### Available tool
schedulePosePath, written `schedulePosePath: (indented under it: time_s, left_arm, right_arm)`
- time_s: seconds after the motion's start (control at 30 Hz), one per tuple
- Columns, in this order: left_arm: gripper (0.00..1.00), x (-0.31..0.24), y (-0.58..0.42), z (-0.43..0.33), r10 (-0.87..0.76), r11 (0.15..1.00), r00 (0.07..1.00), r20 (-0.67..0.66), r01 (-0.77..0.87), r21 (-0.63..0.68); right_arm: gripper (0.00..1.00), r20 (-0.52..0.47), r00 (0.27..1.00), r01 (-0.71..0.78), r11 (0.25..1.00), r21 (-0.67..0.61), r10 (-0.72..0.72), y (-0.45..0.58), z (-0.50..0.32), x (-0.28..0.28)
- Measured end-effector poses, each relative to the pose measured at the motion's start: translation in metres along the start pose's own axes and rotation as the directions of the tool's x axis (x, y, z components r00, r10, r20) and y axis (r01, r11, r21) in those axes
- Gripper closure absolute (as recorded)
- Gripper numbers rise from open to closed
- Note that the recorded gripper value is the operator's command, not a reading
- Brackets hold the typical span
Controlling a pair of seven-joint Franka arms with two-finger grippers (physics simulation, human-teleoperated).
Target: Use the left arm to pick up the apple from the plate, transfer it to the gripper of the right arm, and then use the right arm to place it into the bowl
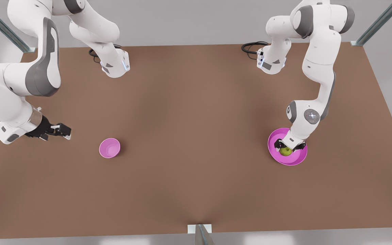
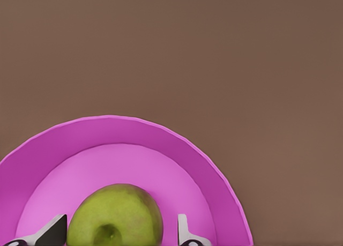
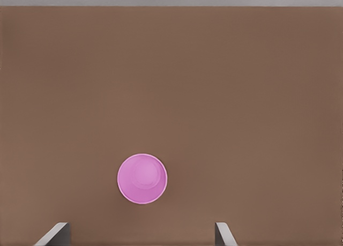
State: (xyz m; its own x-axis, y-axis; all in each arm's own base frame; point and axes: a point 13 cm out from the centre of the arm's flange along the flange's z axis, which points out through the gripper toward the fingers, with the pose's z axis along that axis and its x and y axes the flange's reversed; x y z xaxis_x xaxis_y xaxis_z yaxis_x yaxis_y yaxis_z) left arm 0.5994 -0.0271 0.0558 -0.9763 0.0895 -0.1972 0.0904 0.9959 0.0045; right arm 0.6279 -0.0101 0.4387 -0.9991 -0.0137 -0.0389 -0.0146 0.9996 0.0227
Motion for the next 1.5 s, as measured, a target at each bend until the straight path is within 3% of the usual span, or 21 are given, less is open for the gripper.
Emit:
schedulePosePath:
  time_s: [0.37,0.53,1.07,1.3,1.5]
  left_arm:
    - [0.07,-0.002,0.000,0.007,0.004,1.000,1.000,0.001,-0.004,0.001]
    - [0.22,-0.001,0.000,0.009,0.004,1.000,1.000,-0.002,-0.004,0.002]
    - [0.27,-0.004,-0.002,0.010,0.000,1.000,1.000,0.002,0.000,0.005]
    - [0.28,-0.025,-0.007,-0.034,0.007,1.000,0.999,0.040,-0.007,0.010]
    - [0.29,-0.036,-0.089,-0.071,-0.022,0.991,1.000,0.020,0.019,0.132]
  right_arm:
    - [0.00,0.013,1.000,0.007,1.000,0.003,-0.007,-0.006,-0.001,-0.003]
    - [0.00,0.016,1.000,0.009,1.000,-0.001,-0.009,-0.010,0.000,-0.005]
    - [0.00,0.010,0.999,0.039,0.999,0.015,-0.039,-0.012,0.000,-0.003]
    - [0.00,-0.016,0.999,0.041,0.999,0.029,-0.041,0.005,-0.016,0.010]
    - [0.00,-0.021,1.000,0.021,0.999,0.027,-0.021,0.008,-0.015,0.010]
